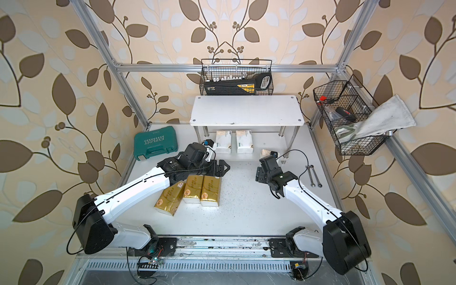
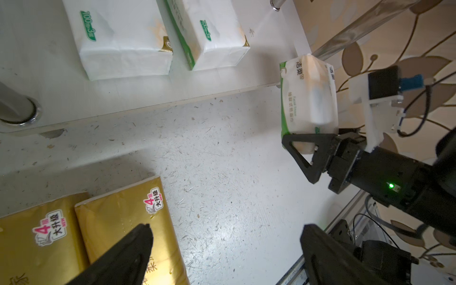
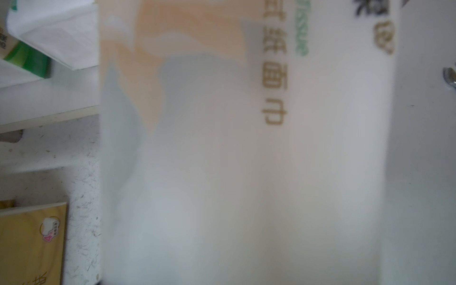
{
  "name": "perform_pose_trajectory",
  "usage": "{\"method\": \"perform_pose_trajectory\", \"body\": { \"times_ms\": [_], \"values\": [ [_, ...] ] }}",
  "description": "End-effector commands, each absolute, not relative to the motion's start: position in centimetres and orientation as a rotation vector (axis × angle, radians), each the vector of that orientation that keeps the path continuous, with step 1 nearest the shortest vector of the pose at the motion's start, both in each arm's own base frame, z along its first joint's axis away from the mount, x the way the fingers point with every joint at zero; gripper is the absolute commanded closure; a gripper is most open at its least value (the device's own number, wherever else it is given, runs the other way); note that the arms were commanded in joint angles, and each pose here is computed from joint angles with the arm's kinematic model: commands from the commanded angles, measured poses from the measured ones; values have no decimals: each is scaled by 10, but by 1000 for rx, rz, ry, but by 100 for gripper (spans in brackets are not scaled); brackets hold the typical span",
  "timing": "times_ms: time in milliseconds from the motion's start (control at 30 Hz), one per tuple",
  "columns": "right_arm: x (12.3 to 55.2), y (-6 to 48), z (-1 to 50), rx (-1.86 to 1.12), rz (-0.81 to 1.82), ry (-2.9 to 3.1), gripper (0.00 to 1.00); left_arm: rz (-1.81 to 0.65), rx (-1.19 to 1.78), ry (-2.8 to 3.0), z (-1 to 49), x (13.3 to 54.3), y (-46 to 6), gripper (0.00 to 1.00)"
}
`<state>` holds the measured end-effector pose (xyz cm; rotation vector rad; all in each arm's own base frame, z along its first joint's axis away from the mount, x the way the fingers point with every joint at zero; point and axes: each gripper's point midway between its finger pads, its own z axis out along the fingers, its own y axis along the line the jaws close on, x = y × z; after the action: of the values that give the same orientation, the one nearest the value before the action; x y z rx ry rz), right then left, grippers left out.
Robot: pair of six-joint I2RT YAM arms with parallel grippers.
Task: Place the tissue boxes on the shelf by color
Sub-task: Place a box of tissues on the shelf.
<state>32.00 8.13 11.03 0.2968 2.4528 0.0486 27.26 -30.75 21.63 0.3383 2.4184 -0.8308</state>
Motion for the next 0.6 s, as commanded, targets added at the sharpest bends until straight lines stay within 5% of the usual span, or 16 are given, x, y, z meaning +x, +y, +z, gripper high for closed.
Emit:
{"method": "perform_pose_trajectory", "body": {
  "times_ms": [0, 567],
  "values": [
    [353, 90, 128, 224, 94, 2389, 22, -907, 390, 2333, 244, 280, -322, 1],
    [437, 68, 115, 151, 5, 2464, 21, -922, 387, 2345, 245, 274, -320, 1]
  ]
}}
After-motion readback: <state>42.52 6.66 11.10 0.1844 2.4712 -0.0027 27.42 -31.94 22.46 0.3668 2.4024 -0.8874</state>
